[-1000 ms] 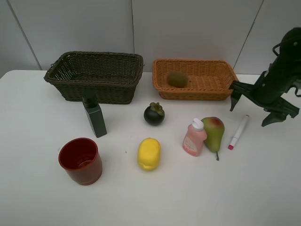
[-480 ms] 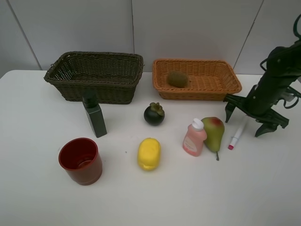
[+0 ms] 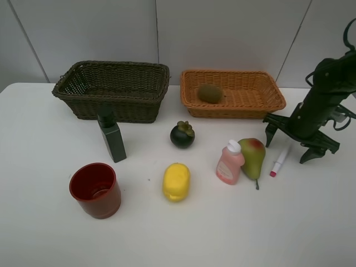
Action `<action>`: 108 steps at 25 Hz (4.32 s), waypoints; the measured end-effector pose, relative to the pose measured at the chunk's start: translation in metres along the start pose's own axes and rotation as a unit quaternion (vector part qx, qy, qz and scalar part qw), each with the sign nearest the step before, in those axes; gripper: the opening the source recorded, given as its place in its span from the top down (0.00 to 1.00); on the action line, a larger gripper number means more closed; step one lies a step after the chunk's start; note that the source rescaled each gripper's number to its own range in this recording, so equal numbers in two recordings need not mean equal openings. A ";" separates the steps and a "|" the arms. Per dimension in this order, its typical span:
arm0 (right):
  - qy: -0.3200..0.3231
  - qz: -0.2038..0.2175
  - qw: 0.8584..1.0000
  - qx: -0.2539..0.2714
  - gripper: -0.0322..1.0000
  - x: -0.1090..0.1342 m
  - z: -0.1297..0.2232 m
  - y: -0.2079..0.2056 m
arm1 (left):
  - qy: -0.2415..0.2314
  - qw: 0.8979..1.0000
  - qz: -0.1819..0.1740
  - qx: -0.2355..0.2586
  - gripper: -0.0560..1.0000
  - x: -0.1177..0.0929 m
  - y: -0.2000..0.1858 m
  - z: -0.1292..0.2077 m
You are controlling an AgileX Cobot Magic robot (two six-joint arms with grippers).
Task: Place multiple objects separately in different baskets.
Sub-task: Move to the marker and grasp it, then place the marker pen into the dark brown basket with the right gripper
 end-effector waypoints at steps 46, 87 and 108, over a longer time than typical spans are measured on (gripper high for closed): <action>-0.159 -0.158 0.918 -0.328 0.97 0.043 -0.073 -0.173 | 0.000 1.000 0.000 0.000 0.06 0.000 0.000 0.000; -0.331 -0.134 0.883 -0.305 0.97 0.186 -0.064 -0.122 | 0.000 1.000 0.000 0.000 0.06 0.000 0.000 0.000; -0.430 -0.319 0.769 -0.349 0.97 0.346 0.085 -0.167 | 0.000 1.000 0.000 0.000 0.06 0.000 0.000 0.000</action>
Point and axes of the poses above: a point on each arm's last joint axis where the gripper is mounted, y pointing out along that axis toward the gripper, x along the wrist's bending axis when the last joint is at zero, z = x × y, the point moved 5 cm from there along y, pointing out along that axis toward the gripper, and after that the axes turned 3 degrees about y, right-handed, at the moved point
